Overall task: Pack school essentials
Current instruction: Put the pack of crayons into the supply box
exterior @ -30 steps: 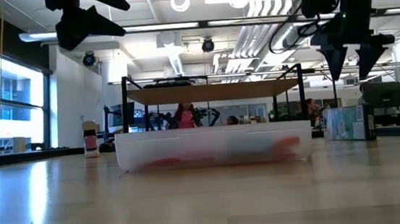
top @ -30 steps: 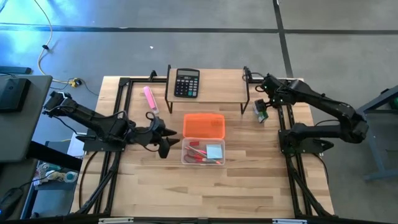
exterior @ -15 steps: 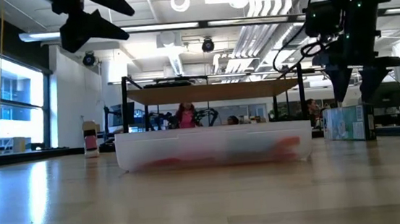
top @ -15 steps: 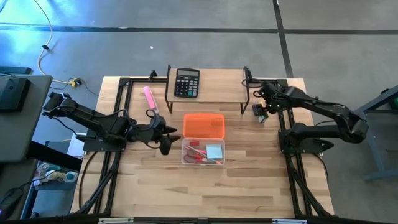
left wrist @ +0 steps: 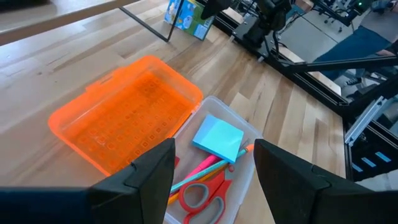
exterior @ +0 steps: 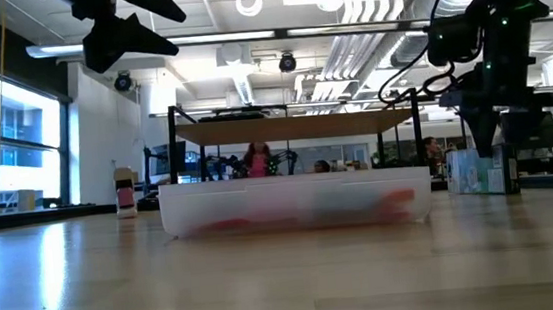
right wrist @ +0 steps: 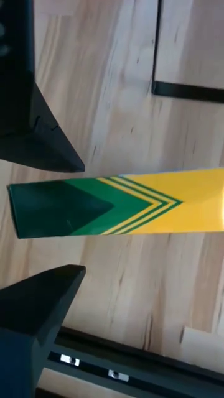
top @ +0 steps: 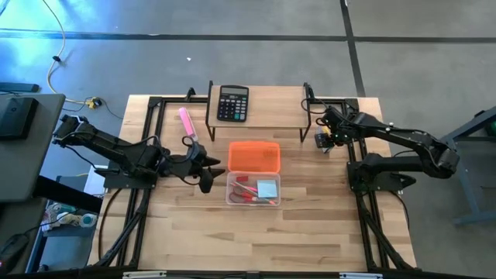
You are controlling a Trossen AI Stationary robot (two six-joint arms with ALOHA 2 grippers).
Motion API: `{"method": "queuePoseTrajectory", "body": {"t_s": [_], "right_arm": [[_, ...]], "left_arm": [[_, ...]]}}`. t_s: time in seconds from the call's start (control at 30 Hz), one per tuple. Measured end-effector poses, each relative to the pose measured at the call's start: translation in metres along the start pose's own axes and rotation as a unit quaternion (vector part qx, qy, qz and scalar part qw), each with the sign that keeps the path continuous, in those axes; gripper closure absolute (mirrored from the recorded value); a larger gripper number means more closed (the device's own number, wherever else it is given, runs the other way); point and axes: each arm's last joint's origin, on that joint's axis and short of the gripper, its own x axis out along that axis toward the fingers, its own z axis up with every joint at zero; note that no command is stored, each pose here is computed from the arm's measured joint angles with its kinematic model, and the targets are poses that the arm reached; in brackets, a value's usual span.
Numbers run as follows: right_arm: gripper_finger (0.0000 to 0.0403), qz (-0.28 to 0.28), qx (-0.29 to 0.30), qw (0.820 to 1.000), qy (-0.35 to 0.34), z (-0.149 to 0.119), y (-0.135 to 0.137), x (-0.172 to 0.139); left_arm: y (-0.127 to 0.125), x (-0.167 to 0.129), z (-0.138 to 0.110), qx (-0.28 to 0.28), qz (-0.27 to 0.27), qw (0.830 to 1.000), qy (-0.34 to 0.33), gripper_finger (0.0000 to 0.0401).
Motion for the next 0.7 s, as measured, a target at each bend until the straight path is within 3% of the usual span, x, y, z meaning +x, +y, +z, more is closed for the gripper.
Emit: {"method": "queuePoseTrajectory", "body": {"t_s": [0.43,0.7], "right_arm": [[0.0257,-0.003,0.013,1.0,0.004,-0.002,-0.001,0.002],[0.0287,0.011,0.033,0.999,-0.006,-0.009,-0.008,-0.01]], "left_arm": [[0.0,0.0,0.0,0.0,-0.002,1.0,0.002,0.0192],[-0.001,0.0,-0.001,0.0,-0.011,1.0,0.01,0.0192]]}}
